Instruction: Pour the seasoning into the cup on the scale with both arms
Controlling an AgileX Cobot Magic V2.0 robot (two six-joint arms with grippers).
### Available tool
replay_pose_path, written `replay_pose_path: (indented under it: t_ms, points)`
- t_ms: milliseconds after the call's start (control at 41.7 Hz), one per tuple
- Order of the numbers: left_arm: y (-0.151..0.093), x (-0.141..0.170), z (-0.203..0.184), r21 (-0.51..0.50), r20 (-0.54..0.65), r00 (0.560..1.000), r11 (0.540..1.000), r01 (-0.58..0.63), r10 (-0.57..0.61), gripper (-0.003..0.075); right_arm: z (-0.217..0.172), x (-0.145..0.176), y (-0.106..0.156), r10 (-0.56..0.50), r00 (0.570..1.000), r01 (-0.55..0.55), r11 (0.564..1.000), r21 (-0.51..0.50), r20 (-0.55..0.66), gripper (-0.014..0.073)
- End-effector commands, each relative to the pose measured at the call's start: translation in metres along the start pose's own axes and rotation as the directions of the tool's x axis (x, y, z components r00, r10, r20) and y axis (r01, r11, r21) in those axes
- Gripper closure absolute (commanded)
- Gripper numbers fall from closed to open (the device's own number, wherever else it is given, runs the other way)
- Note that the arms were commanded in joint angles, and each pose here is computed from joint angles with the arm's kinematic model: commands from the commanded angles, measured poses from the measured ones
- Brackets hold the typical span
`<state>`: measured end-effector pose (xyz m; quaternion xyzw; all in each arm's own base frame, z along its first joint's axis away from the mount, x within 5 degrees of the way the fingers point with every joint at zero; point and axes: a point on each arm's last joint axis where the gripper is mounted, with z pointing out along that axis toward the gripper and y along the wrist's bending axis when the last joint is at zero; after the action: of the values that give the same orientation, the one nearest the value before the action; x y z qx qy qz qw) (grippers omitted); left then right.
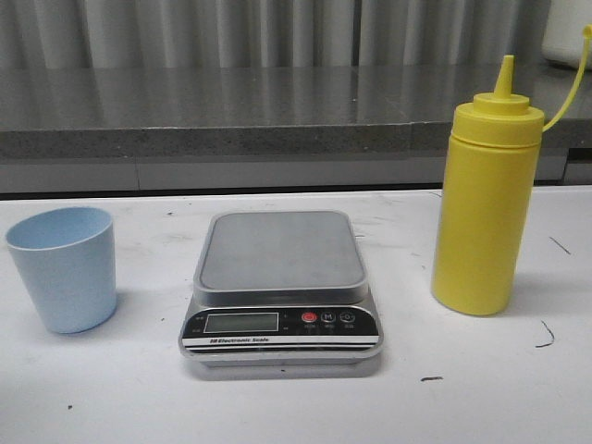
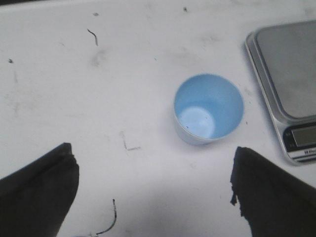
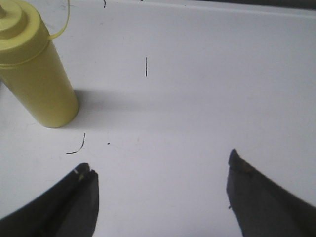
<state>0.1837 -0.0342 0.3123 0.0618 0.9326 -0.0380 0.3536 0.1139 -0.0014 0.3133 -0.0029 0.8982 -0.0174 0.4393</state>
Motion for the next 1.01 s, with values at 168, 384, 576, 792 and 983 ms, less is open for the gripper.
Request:
replay_pose_path:
  t_ms: [168,384,576,792,983]
  points:
    - [-0.012,-0.04,0.051,0.023,-0.147,0.989,1.0,-0.015,0.018,0.0113,-0.006,-0.014,-0.002,-0.021,0.996,0.02,1.0,0.014,0.089,0.0034]
    - [-0.015,-0.054,0.101,0.026,-0.249,0.969,1.0,-0.001,0.007,0.0113,-0.006,-0.014,-0.002,-0.021,0.996,0.02,1.0,0.014,0.089,0.0034]
    - [-0.017,-0.058,0.14,0.021,-0.319,0.948,1.0,0.0,0.006,0.0113,-0.006,-0.014,-0.002,-0.021,0.996,0.02,1.0,0.014,0.089,0.0034]
    - [-0.018,-0.058,0.162,0.021,-0.362,0.932,1.0,0.007,0.001,0.0252,-0.006,-0.014,-0.002,-0.021,0.996,0.02,1.0,0.014,0.089,0.0034]
    - [-0.021,-0.058,0.165,0.037,-0.366,0.93,0.998,0.046,-0.03,0.0437,-0.006,-0.014,-0.002,-0.021,0.996,0.02,1.0,0.014,0.089,0.0034]
